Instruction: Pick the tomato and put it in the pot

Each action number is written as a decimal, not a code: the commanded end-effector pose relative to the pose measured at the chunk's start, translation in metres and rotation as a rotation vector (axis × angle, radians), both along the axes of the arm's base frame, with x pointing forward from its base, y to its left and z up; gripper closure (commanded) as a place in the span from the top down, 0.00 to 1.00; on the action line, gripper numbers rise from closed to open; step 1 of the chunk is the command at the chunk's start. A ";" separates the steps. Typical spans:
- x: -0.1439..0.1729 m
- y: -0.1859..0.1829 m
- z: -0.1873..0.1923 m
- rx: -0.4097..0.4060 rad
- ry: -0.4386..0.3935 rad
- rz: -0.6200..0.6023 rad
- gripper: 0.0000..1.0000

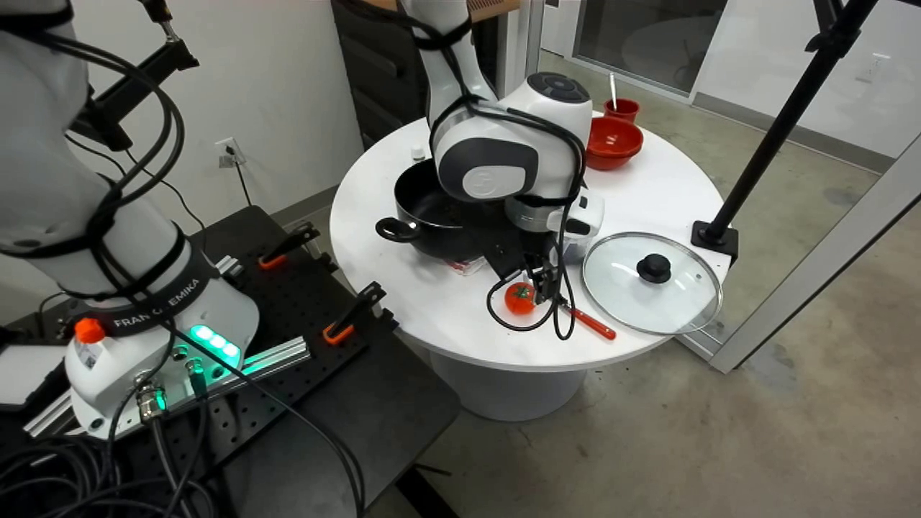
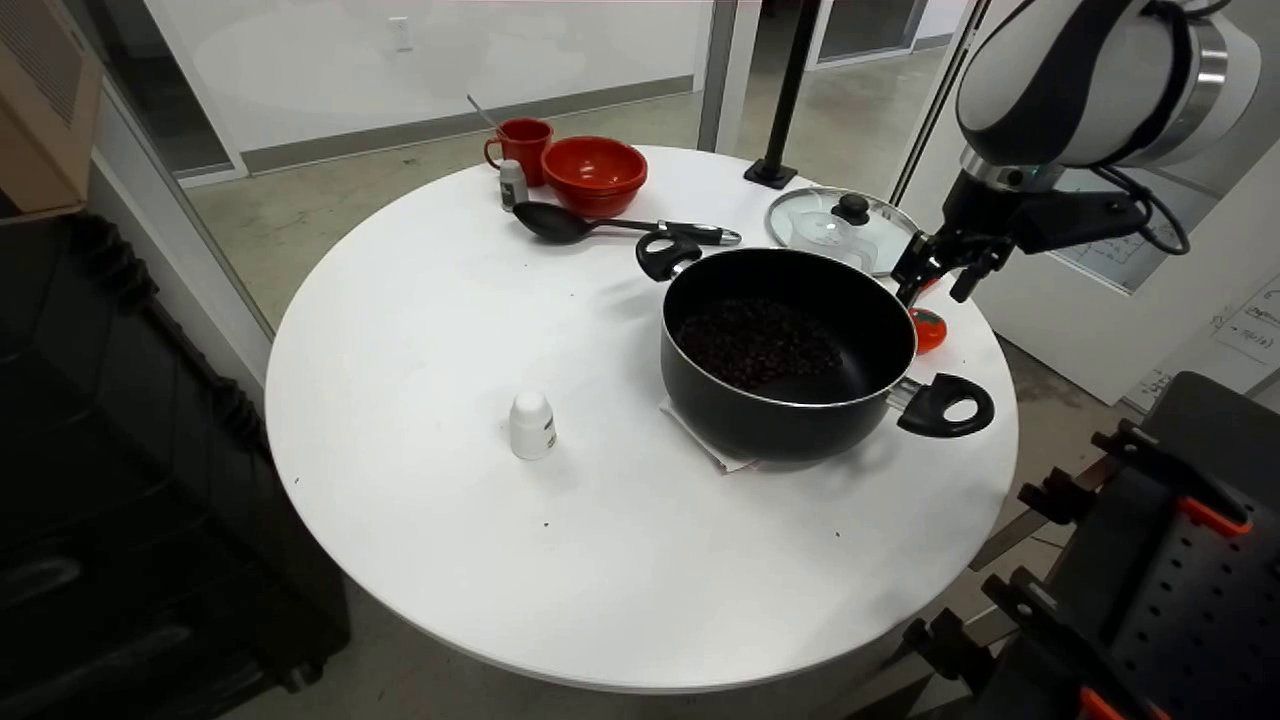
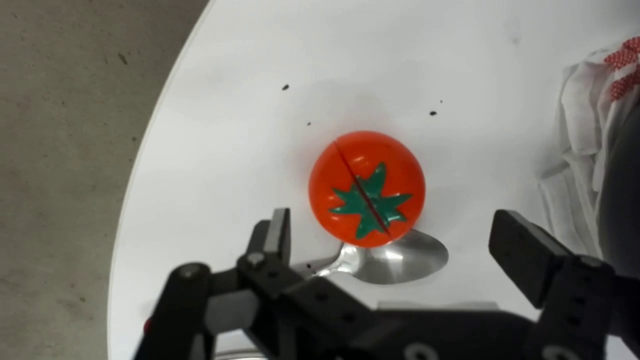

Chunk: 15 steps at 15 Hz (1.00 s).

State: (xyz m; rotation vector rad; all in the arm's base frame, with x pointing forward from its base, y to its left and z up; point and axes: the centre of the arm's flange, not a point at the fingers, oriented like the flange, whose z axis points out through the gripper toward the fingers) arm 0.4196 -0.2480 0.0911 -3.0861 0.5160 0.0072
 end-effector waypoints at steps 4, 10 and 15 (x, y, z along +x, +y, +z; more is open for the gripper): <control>0.006 0.000 -0.023 -0.058 0.020 0.016 1.00; 0.006 -0.007 -0.031 -0.060 0.037 0.011 0.71; 0.006 -0.007 -0.032 -0.056 0.034 0.018 0.38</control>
